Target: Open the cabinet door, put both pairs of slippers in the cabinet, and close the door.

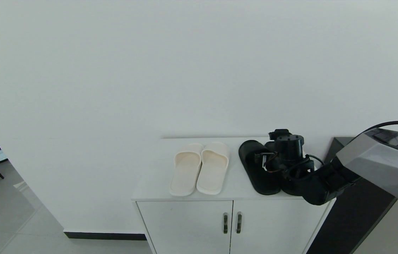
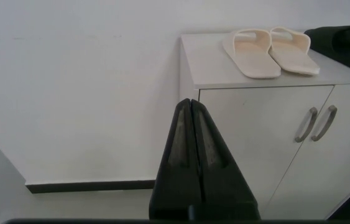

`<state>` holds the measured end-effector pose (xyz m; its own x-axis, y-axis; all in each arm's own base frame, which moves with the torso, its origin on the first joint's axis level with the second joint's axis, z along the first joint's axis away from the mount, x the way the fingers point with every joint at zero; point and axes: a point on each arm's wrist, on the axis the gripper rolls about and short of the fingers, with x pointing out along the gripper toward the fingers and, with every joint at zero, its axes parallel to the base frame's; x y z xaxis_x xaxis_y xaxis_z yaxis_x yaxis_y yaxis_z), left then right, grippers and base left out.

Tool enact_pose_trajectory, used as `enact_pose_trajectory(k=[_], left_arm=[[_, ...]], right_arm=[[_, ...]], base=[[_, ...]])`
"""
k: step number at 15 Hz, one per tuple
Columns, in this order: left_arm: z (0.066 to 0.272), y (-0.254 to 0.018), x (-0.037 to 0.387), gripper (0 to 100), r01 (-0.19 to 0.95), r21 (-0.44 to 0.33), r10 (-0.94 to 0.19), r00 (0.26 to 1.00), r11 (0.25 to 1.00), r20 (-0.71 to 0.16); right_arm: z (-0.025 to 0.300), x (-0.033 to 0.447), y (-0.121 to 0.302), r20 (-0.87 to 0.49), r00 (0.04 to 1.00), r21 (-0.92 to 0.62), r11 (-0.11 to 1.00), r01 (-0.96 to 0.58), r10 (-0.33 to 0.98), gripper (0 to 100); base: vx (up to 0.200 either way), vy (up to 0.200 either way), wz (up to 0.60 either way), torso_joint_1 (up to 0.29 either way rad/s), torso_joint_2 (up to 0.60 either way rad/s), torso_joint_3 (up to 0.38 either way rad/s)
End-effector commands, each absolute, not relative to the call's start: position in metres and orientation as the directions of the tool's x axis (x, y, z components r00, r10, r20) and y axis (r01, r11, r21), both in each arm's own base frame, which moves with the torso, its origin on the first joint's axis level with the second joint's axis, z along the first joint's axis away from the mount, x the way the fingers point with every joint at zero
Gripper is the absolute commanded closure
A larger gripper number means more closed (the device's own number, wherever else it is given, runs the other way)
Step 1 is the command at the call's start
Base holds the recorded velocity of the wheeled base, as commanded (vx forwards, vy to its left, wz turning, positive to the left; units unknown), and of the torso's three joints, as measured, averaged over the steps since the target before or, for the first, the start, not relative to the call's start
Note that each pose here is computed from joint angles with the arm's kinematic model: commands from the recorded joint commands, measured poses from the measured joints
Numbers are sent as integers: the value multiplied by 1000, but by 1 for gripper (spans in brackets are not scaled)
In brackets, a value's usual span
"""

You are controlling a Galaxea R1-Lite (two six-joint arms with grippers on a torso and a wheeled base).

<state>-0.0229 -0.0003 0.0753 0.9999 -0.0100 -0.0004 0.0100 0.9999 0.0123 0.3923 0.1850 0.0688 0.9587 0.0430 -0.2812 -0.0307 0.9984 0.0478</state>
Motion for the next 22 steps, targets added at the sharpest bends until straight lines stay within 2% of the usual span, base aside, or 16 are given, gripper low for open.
enact_pose_trajectory(k=[1,7,9,12,13,14,15,16,20,22], left_arm=[[75,0,-23,100,9,12,-9,1000,1000,-2],[75,0,-23,100,9,6,-9,1000,1000,-2],[75,0,-23,100,9,5,-9,1000,1000,-2],[75,0,-23,100,9,5,-9,1000,1000,-2],[75,0,-23,100,9,5,-9,1000,1000,-2],[75,0,-23,100,9,5,-9,1000,1000,-2],[75,0,-23,100,9,5,-9,1000,1000,-2],[75,0,-23,100,9,5,-9,1000,1000,-2],[76,0,-23,100,9,5,-9,1000,1000,0],[75,0,-23,100,9,5,-9,1000,1000,-2]], right_arm=[[67,399,185,-274,961,51,998,-25,38,100],[61,403,187,-279,960,31,999,-32,39,100],[84,395,184,-243,969,52,998,-40,52,100],[120,349,174,-239,944,102,973,-207,226,100],[144,309,168,-225,897,140,924,-356,380,100],[150,290,167,-225,866,151,894,-421,446,100],[165,239,166,-209,759,182,788,-589,616,100],[163,220,166,-225,705,192,740,-645,673,100],[153,179,171,-266,582,209,636,-743,768,100],[151,174,173,-274,563,212,620,-755,780,100]], base=[[0,0,0,0,0,0],[0,0,0,0,0,0],[0,0,0,0,0,0],[0,0,0,0,0,0],[0,0,0,0,0,0],[0,0,0,0,0,0],[0,0,0,0,0,0],[0,0,0,0,0,0],[0,0,0,0,0,0],[0,0,0,0,0,0]])
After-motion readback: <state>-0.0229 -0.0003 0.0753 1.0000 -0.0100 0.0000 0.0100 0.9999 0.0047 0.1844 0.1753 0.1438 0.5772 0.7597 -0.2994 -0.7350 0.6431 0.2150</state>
